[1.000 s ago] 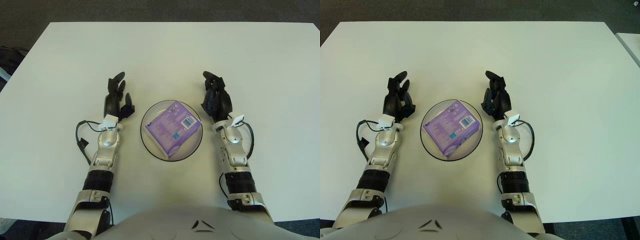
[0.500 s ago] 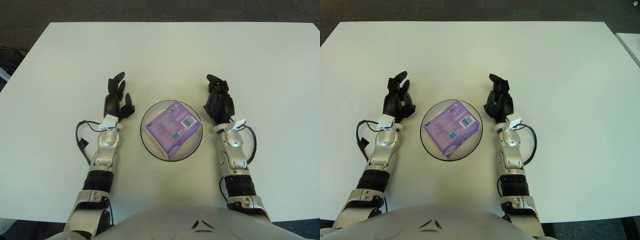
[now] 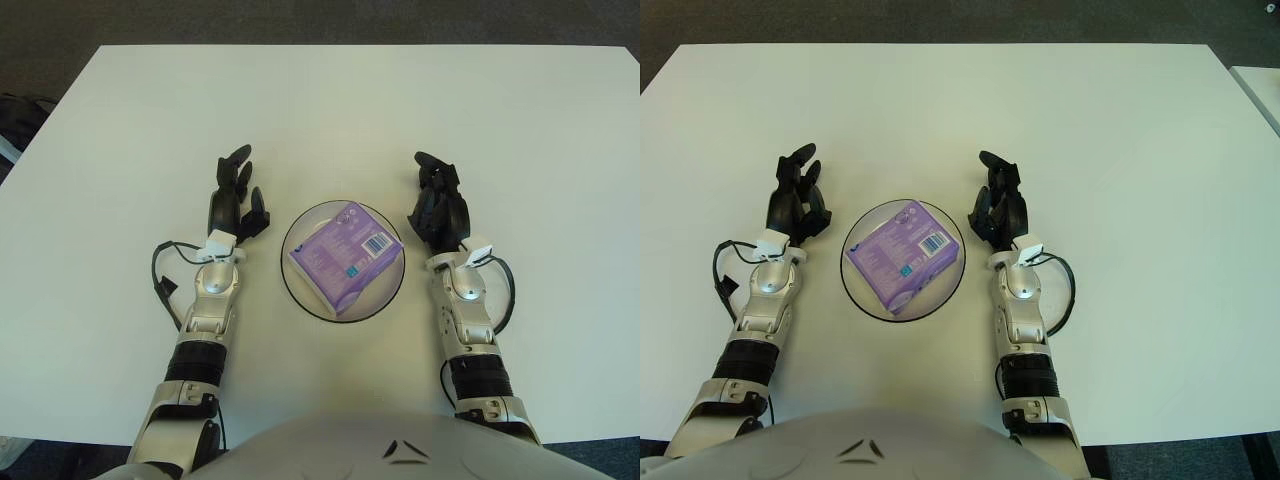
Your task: Put the tissue paper into the plate.
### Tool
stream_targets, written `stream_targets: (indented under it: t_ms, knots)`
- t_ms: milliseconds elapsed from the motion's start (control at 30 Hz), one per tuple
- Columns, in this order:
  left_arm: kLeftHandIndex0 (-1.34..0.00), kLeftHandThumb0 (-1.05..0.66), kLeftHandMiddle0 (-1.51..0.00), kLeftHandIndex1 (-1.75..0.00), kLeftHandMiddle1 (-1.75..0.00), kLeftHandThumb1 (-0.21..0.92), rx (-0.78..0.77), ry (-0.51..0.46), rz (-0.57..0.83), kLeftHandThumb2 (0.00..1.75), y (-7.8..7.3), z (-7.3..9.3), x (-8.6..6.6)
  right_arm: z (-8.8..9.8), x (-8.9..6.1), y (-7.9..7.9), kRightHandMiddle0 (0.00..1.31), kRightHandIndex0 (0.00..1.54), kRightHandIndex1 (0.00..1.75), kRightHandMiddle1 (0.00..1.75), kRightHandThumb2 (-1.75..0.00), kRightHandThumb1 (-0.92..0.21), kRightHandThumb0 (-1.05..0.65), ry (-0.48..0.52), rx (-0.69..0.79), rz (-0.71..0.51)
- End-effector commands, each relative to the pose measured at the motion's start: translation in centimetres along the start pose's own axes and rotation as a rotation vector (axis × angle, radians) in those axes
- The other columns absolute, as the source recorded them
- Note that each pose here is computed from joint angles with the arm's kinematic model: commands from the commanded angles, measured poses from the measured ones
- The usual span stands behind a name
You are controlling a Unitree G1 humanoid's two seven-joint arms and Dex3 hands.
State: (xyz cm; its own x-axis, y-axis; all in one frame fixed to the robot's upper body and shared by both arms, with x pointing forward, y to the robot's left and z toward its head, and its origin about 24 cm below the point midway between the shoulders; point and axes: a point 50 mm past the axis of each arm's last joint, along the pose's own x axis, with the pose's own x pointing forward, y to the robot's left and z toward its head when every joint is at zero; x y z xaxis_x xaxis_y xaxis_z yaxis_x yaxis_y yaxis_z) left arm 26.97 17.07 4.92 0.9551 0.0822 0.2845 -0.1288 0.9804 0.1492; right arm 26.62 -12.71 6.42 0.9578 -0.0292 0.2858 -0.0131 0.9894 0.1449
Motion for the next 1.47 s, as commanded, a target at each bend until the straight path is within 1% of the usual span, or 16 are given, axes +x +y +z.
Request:
stream_targets:
  t_ms: [0,200,667,1167,1433]
  knots:
    - [0.0,-0.73,-0.39,-0.78,-0.01,0.92,0.021,0.219,-0.02,0.85,-0.1,-4.0,-4.0,-1.2,-1.2,-0.7,0.0,0.38,0.06,0.83,-0.9,-0.92,-0.61,0.065,-0.027,-0.026]
    - [0.0,-0.71,-0.39,-0.78,-0.01,0.92,0.023,0.221,-0.019,0.86,-0.1,-4.0,-4.1,-1.3,-1.5,-0.9,0.0,0.37,0.05,0.82,-0.89,-0.92,-0.6,0.069,-0.043,-0.034]
    - [0.0,-0.71,-0.39,-0.79,-0.01,0.92,0.027,0.228,-0.013,0.87,-0.2,-4.0,-4.2,-1.5,-1.8,-1.4,0.0,0.37,0.04,0.87,-0.86,-0.92,-0.57,0.061,-0.09,-0.042]
    - [0.0,-0.71,-0.39,-0.78,-0.01,0.92,0.022,0.225,-0.015,0.86,-0.3,-3.9,-4.2,-2.1,-1.7,-1.9,0.0,0.37,0.04,0.85,-0.84,-0.92,-0.56,0.072,-0.096,-0.073]
    - [0.0,-0.72,-0.39,-0.77,0.0,0.92,0.019,0.219,-0.015,0.86,-0.3,-3.9,-4.2,-2.2,-1.6,-2.0,0.0,0.41,0.05,0.9,-0.83,-0.92,-0.56,0.074,-0.095,-0.089]
